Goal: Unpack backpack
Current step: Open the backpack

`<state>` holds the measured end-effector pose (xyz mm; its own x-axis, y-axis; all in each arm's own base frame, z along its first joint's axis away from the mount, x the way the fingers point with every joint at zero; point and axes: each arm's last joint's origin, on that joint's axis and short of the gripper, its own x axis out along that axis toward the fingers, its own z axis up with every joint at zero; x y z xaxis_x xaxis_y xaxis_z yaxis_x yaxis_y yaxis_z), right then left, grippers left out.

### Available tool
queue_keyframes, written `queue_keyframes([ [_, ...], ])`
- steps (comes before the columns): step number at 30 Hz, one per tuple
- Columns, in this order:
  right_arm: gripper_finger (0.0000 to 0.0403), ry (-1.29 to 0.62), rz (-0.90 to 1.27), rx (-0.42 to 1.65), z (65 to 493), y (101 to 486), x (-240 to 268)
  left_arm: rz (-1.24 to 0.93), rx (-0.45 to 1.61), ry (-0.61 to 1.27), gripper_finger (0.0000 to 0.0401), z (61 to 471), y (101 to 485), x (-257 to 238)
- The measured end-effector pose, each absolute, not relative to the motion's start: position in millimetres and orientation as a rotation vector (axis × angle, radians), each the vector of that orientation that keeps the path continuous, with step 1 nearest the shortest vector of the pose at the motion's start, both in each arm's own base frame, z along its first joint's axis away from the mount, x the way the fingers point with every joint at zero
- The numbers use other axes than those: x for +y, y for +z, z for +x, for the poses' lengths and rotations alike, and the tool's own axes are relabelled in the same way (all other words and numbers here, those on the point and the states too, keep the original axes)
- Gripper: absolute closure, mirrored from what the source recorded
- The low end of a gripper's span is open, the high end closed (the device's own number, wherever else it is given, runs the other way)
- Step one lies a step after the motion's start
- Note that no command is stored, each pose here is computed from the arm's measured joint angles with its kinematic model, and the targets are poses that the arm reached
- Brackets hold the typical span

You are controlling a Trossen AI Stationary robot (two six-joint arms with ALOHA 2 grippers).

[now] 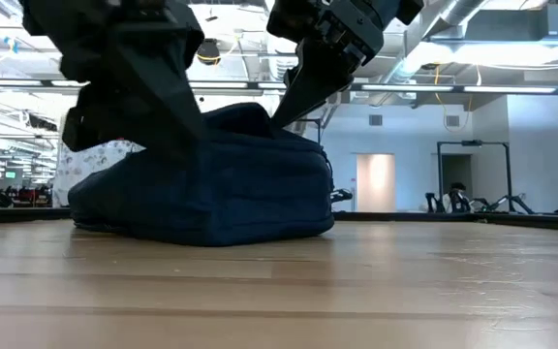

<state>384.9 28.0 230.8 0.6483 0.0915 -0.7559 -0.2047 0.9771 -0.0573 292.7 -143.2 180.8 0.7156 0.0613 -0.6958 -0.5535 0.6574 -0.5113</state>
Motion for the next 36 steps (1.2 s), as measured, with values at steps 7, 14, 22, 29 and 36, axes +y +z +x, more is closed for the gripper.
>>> queue_keyframes([
  [7, 0.0241, 0.171, -0.143, 0.870, 383.3, 229.5, 27.9, -0.832, 0.653, 0.452, 0.0298, 295.2, 179.9, -137.3],
  [14, 0.0241, 0.170, -0.140, 0.874, 383.1, 229.3, 27.8, -0.843, 0.564, 0.606, 0.0321, 293.0, 178.1, -128.7],
  [22, 0.0241, 0.192, -0.150, 0.881, 381.1, 229.8, 36.9, -0.780, 0.591, 0.581, 0.0400, 292.7, 177.8, -128.8],
  [29, 0.0241, 0.293, -0.213, 0.892, 372.1, 232.7, 71.1, -0.737, 0.679, 0.485, 0.0401, 292.8, 177.2, -131.8],
  [36, 0.0241, 0.293, -0.244, 0.841, 393.6, 205.3, 75.6, -0.683, 0.754, 0.401, 0.0401, 292.1, 176.3, -134.1],
])
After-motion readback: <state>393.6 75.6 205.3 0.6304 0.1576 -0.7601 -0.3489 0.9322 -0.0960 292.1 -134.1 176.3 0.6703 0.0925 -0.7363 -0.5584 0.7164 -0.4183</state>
